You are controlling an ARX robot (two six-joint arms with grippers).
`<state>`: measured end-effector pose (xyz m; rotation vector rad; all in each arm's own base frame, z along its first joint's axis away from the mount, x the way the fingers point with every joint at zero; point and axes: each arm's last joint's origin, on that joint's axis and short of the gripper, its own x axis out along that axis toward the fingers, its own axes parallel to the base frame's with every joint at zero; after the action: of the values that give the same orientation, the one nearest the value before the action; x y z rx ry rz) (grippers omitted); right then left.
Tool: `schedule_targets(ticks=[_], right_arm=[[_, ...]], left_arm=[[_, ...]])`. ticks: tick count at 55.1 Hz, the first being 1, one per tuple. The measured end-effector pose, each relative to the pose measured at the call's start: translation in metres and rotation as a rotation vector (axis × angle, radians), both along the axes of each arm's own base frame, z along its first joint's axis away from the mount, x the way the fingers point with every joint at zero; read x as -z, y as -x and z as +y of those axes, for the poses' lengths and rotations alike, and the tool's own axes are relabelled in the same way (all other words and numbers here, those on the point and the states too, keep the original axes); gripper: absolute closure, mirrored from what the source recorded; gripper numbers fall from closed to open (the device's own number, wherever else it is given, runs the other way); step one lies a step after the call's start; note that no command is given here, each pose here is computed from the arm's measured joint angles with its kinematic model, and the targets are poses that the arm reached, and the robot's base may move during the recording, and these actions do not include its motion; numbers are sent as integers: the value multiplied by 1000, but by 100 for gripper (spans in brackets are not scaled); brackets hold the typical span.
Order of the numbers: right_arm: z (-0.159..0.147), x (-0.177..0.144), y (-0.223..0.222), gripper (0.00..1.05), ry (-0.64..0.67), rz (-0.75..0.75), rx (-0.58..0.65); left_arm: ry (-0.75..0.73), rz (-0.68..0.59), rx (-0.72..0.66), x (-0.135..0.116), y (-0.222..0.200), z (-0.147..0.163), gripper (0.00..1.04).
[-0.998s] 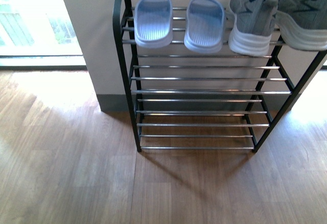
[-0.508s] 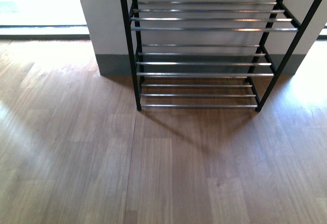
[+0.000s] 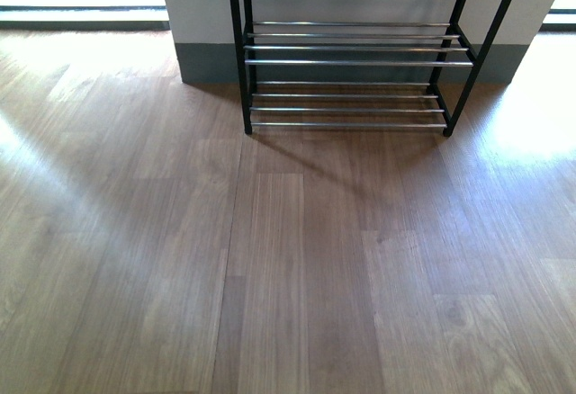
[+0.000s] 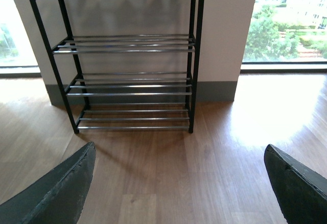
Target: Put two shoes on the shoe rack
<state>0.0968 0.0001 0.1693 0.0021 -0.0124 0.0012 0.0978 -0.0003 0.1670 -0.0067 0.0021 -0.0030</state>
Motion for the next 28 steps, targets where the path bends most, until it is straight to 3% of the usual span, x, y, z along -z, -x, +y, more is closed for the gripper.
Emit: schedule_targets(ticks=[28], right_arm=[[0,0,0,9,0,0,0]], left_arm=[[0,0,0,0,0,0,9]])
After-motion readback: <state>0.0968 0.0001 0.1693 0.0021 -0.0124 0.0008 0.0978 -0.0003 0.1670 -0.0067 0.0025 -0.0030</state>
